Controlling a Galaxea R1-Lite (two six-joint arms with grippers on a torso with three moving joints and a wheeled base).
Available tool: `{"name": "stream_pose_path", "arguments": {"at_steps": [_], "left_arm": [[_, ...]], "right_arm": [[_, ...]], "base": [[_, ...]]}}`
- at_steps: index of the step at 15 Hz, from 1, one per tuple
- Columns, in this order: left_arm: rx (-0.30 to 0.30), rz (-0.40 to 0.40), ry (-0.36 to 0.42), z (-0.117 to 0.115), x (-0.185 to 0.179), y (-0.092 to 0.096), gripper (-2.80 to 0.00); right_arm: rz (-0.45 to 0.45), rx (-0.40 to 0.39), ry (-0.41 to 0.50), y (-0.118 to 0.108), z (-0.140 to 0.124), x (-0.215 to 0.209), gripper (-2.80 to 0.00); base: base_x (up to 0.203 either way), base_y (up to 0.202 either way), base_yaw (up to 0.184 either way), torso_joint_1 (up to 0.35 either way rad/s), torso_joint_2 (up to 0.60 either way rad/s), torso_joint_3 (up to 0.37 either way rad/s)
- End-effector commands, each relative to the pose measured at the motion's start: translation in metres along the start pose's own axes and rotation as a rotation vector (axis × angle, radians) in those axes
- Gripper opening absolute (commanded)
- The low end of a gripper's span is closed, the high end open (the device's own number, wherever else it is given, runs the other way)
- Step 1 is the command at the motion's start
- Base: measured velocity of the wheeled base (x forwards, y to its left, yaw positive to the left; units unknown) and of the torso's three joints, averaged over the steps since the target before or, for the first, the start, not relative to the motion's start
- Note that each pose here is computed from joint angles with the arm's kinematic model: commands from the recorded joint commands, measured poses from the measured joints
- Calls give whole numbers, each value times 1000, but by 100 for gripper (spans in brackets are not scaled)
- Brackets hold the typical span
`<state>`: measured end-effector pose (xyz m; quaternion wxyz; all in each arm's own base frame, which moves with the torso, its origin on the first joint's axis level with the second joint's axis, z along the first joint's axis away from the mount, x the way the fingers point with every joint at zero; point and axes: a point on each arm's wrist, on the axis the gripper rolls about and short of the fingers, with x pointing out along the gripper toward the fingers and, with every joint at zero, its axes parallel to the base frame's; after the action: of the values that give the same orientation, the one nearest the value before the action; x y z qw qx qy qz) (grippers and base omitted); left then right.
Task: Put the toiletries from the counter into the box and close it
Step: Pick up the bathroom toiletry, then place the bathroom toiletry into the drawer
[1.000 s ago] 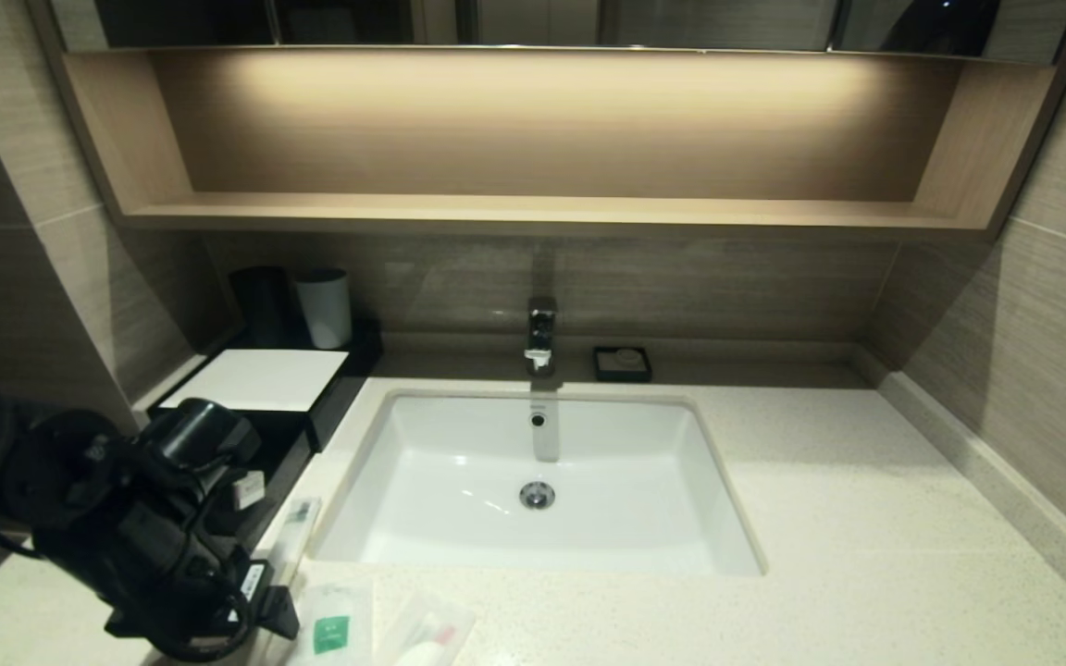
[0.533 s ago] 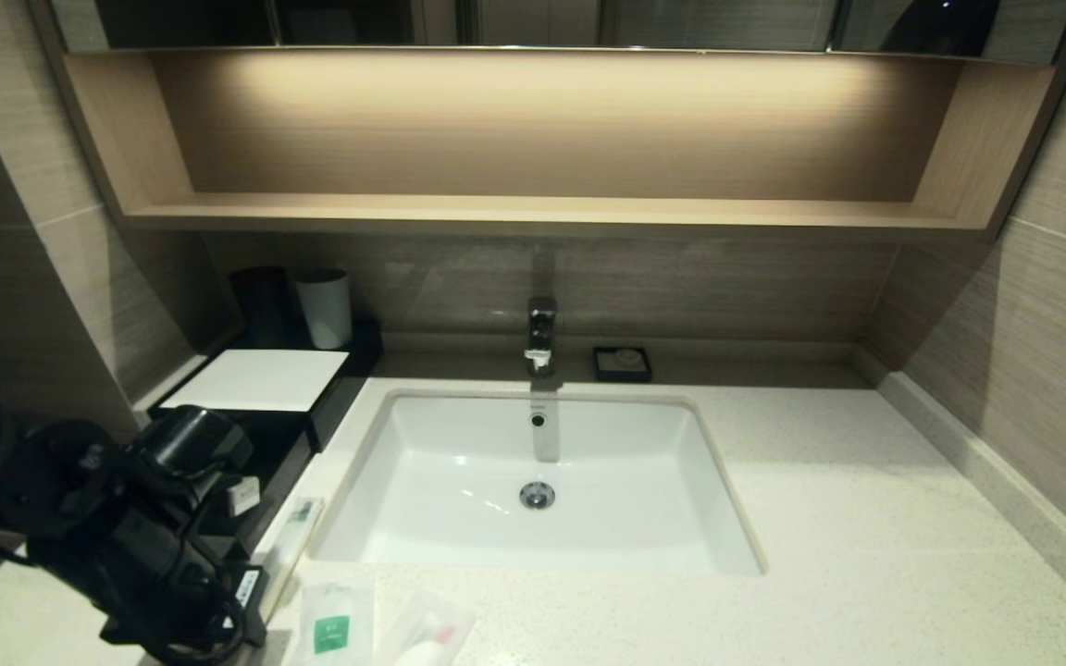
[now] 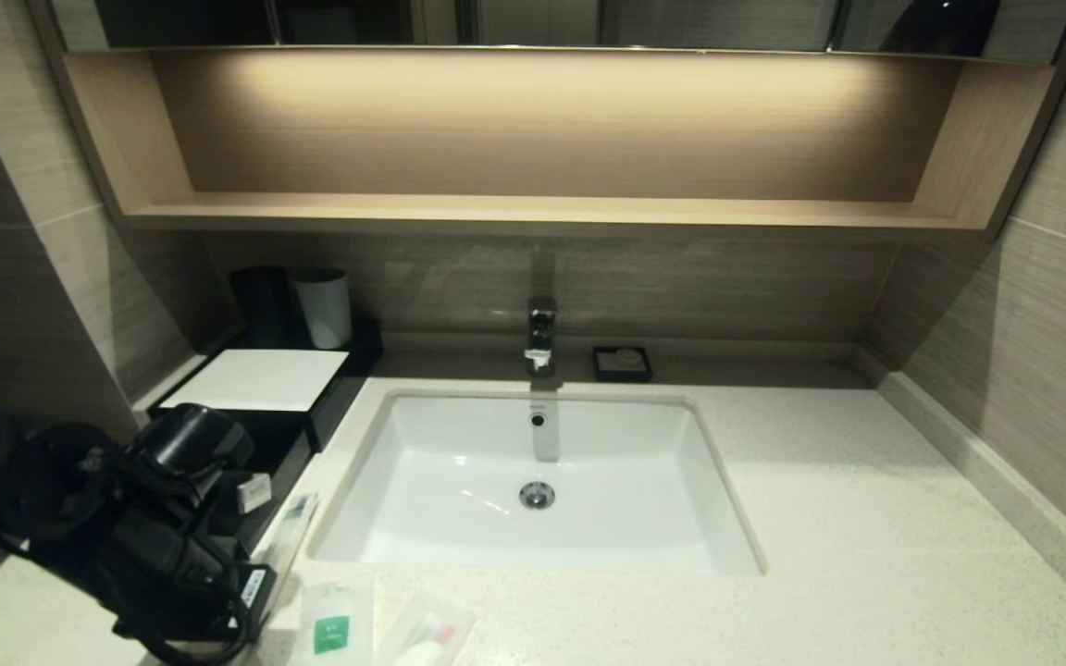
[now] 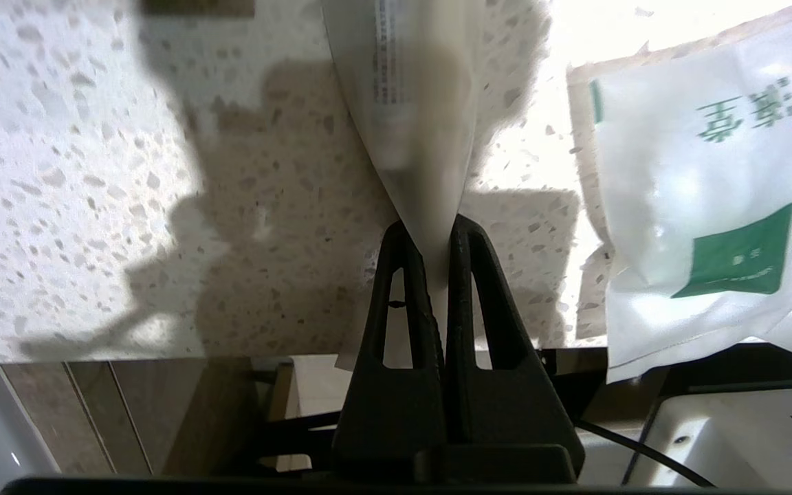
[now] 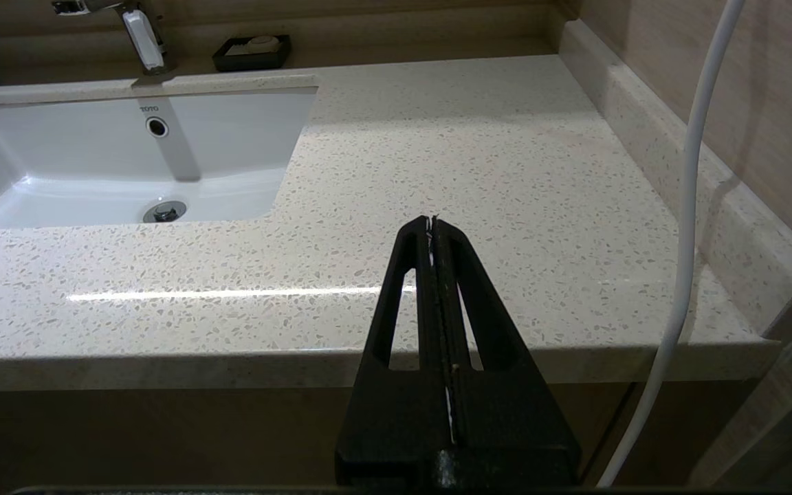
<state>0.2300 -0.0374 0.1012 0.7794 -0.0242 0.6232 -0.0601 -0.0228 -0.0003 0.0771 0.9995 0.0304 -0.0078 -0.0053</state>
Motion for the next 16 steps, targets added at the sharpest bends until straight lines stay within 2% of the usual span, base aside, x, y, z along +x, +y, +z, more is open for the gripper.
{"name": "stream_pose_path", "arguments": {"at_steps": [1, 5, 7, 8, 10, 13, 14, 16], "left_arm": [[34, -8, -77, 0, -15, -1, -280], [51, -16, -262, 6, -55, -6, -280], [46, -14, -303, 3, -73, -7, -280], [32, 13, -304, 1, -79, -5, -280], [-33, 98, -313, -1, -82, 5, -280], [-139, 158, -311, -1, -83, 32, -280], [-161, 178, -311, -1, -84, 42, -280], [-155, 201, -286, -3, -83, 56, -280]], "right_arm": [[0, 1, 1, 0, 0, 0, -280], [0, 1, 0, 0, 0, 0, -280], [0, 1, 0, 0, 0, 0, -280], [0, 1, 0, 0, 0, 0, -280], [0, 1, -1, 0, 0, 0, -280], [0, 1, 0, 0, 0, 0, -280], [0, 1, 0, 0, 0, 0, -280], [0, 1, 0, 0, 0, 0, -280]], "base": [[0, 0, 0, 0, 0, 0], [0, 0, 0, 0, 0, 0], [0, 0, 0, 0, 0, 0], [0, 0, 0, 0, 0, 0], [0, 0, 0, 0, 0, 0], [0, 0, 0, 0, 0, 0], [0, 0, 0, 0, 0, 0], [0, 0, 0, 0, 0, 0]]}}
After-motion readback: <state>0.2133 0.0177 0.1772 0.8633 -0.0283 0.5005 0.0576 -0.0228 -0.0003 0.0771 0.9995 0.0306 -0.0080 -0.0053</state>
